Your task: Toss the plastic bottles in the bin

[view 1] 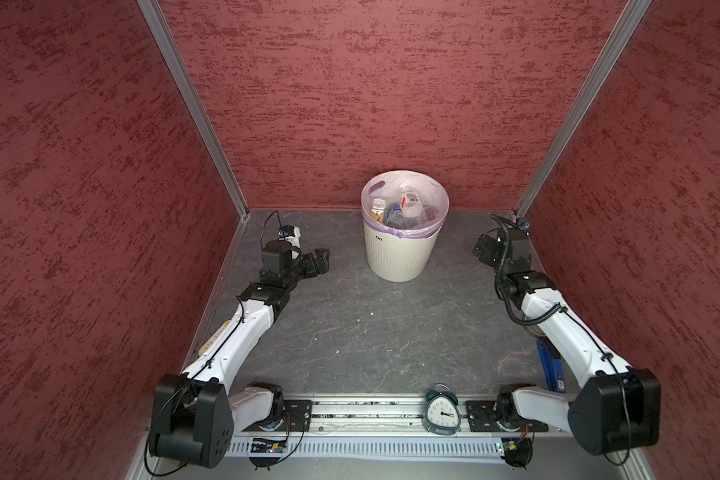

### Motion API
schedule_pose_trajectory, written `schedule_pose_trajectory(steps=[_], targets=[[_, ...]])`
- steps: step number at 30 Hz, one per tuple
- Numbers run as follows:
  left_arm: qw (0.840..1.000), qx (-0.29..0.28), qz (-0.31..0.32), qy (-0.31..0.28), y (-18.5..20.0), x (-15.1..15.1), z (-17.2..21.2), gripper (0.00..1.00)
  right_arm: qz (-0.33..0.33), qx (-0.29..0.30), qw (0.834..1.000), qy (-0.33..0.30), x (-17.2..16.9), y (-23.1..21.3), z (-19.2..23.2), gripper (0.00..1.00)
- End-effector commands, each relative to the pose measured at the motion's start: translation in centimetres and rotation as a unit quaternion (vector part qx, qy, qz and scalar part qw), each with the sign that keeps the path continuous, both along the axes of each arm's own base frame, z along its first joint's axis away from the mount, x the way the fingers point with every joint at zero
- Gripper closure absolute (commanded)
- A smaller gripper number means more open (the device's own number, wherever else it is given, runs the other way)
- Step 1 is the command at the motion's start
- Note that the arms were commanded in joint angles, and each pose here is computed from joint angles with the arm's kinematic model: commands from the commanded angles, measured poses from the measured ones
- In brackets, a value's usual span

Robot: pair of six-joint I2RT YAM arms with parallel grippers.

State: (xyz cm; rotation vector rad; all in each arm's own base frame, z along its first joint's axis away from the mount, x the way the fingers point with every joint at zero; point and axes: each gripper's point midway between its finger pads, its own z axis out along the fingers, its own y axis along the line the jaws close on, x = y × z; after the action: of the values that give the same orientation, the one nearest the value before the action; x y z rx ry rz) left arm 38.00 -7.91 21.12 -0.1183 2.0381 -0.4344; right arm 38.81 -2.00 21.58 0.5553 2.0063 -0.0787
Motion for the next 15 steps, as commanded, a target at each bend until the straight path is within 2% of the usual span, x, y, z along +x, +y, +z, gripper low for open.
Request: schedule_pose_trajectory(steps=[1,4,8,15], targets=[[0.992,0.078,0.029,-0.09,2.3,1.0,1.5,0.01,-0.024,-0.045,0.998,-0.028,-0.1,-1.6,-0.6,0.01],[0.985,0.112,0.084,-0.101,5.3,1.1,0.5,0.01,-0.008,-0.072,0.996,-0.042,-0.3,-1.7,-1.8,0.01],[0.983,0.108,0.088,-0.118,7.4,0.8,-0.4,0.01,0.024,-0.097,0.993,-0.06,-0.1,-1.0,-2.8,0.01],[0.982,0.101,0.112,-0.114,10.4,0.5,-3.6,0.01,0.036,-0.121,0.988,-0.094,-0.4,-1.0,-4.0,0.01]])
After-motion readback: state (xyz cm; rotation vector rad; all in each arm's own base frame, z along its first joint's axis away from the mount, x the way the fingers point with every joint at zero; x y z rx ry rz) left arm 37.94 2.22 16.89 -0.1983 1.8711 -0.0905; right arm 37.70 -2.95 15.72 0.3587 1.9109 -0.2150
